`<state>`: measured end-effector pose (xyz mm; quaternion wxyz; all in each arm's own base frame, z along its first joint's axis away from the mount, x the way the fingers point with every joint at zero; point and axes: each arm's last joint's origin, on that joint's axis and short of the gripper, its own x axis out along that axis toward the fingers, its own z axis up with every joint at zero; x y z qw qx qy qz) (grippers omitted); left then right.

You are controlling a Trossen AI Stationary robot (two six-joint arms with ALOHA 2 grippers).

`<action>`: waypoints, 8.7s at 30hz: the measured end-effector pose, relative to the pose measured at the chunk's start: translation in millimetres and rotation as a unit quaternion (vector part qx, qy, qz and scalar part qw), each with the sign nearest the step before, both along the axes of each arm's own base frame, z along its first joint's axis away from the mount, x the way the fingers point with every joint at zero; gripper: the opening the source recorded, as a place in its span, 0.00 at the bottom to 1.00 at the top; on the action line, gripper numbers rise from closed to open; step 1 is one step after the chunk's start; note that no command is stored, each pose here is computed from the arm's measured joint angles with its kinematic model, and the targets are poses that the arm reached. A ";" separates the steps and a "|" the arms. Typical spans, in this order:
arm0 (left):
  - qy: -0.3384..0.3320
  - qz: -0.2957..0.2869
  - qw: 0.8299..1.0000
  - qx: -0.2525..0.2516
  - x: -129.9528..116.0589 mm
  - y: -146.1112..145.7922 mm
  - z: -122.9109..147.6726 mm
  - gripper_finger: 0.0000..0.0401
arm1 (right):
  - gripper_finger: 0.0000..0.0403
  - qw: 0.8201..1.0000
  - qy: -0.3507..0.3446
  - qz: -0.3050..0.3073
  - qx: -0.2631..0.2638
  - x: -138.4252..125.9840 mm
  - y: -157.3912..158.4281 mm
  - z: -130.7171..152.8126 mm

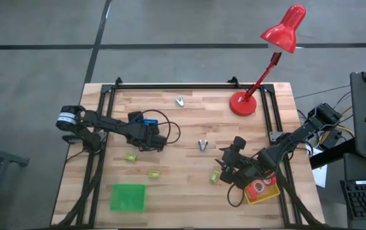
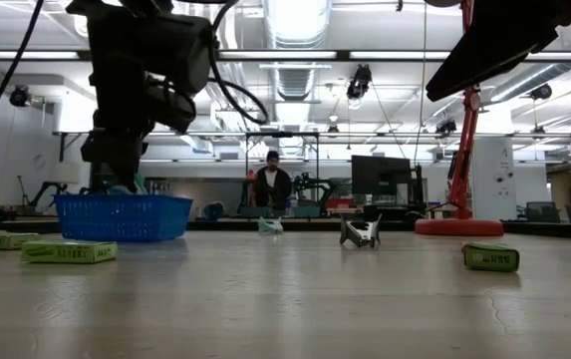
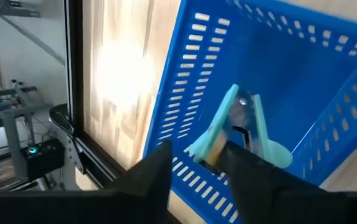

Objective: Pick and place Stapler, Stapler remover, tape
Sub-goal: Put the bottom sky blue staple remover into the blue bin, then put the sky blue staple remover into the blue bin, then put the black staple remover into the blue bin

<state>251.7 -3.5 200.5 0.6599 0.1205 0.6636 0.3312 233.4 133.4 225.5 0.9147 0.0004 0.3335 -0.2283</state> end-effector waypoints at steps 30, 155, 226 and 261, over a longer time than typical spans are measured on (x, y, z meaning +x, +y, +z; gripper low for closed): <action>-0.239 -0.032 0.969 0.058 59.8 12.4 44.9 0.65 | 0.54 1.000 0.000 0.002 -0.001 0.0 -0.1 -1.0; -0.011 -0.125 0.981 -0.149 83.4 109.1 98.5 0.00 | 0.54 0.999 0.033 0.024 -0.015 -4.7 -2.5 -12.9; -0.264 -0.426 0.860 -0.097 129.2 16.3 12.4 0.31 | 0.54 0.998 0.059 0.036 -0.011 -7.0 -3.5 -14.4; -0.128 -0.551 0.824 -0.010 171.8 -8.1 -39.8 0.27 | 0.54 0.997 0.064 0.029 -0.010 -9.7 -5.5 -20.8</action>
